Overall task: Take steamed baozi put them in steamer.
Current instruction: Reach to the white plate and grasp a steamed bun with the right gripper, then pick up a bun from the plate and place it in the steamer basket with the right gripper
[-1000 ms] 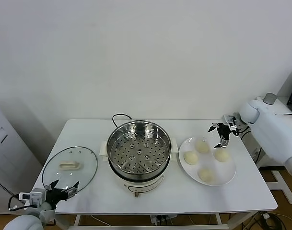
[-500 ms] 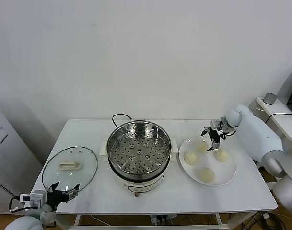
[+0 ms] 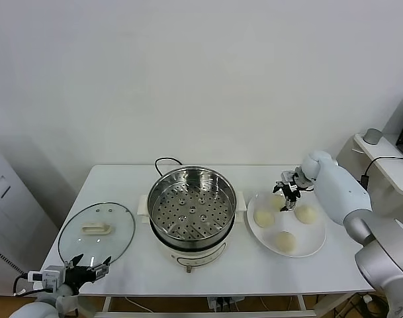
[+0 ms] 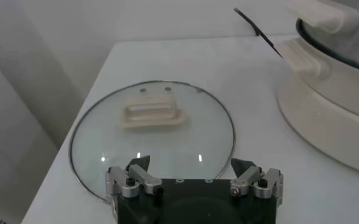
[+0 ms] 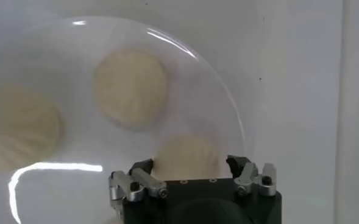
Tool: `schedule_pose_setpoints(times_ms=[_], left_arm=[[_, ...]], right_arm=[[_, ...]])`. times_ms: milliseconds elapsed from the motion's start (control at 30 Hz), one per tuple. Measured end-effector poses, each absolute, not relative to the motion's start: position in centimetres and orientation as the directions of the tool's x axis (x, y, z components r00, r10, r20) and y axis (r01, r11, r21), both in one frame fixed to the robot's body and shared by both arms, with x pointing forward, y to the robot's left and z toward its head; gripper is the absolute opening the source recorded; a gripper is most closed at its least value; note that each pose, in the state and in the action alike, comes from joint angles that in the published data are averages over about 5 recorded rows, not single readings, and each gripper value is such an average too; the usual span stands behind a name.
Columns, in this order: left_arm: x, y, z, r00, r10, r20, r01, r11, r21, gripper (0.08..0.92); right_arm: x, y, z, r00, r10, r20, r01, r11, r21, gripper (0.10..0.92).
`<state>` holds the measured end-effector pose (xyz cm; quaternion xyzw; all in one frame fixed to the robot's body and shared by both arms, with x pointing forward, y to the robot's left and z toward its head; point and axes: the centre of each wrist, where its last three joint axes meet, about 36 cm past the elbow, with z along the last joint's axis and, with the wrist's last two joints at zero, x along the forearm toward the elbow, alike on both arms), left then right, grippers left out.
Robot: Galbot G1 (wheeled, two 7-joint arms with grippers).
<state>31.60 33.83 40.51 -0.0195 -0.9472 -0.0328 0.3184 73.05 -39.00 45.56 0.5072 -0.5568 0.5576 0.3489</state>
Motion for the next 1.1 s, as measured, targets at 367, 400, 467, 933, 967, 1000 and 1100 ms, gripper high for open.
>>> schedule_pose_setpoints(times_ms=[367,400,467,933,967,1000,1100], left_arm=[[31.4,34.0,40.5,-0.798,0.009,0.603,0.046,0.998,0.046,0.823],[31.4,34.0,40.5,-0.798,0.008,0.602,0.044,0.998,0.045,0.823],[31.4,33.9,40.6,-0.799,0.006,0.601,0.04,0.998,0.044,0.823],[31.2,33.9,40.8,-0.799,-0.006,0.601,0.029,0.998,0.048,0.823],[31.2,33.9,40.8,-0.8,-0.005,0.6,0.03,0.998,0.048,0.823],[31.1,33.8,40.8,-0.8,-0.005,0.6,0.03,0.998,0.048,0.823],[31.1,33.7,40.9,-0.802,-0.004,0.598,0.03,0.998,0.048,0.823]], right_arm=[[73.0,-39.2,45.5,-0.226,-0.171,0.959,-0.96,-0.127,-0.249,0.448],[73.0,-39.2,45.7,-0.225,-0.171,0.959,-0.96,-0.127,-0.248,0.445],[73.1,-39.3,46.0,-0.225,-0.17,0.96,-0.96,-0.128,-0.247,0.442],[74.8,-37.1,58.1,-0.299,-0.254,0.92,-0.885,-0.287,-0.366,0.449],[75.0,-36.5,59.3,-0.303,-0.266,0.915,-0.871,-0.312,-0.379,0.45],[75.2,-35.9,60.6,-0.306,-0.279,0.91,-0.855,-0.34,-0.392,0.45],[75.9,-33.6,64.2,-0.312,-0.321,0.894,-0.791,-0.434,-0.431,0.453]])
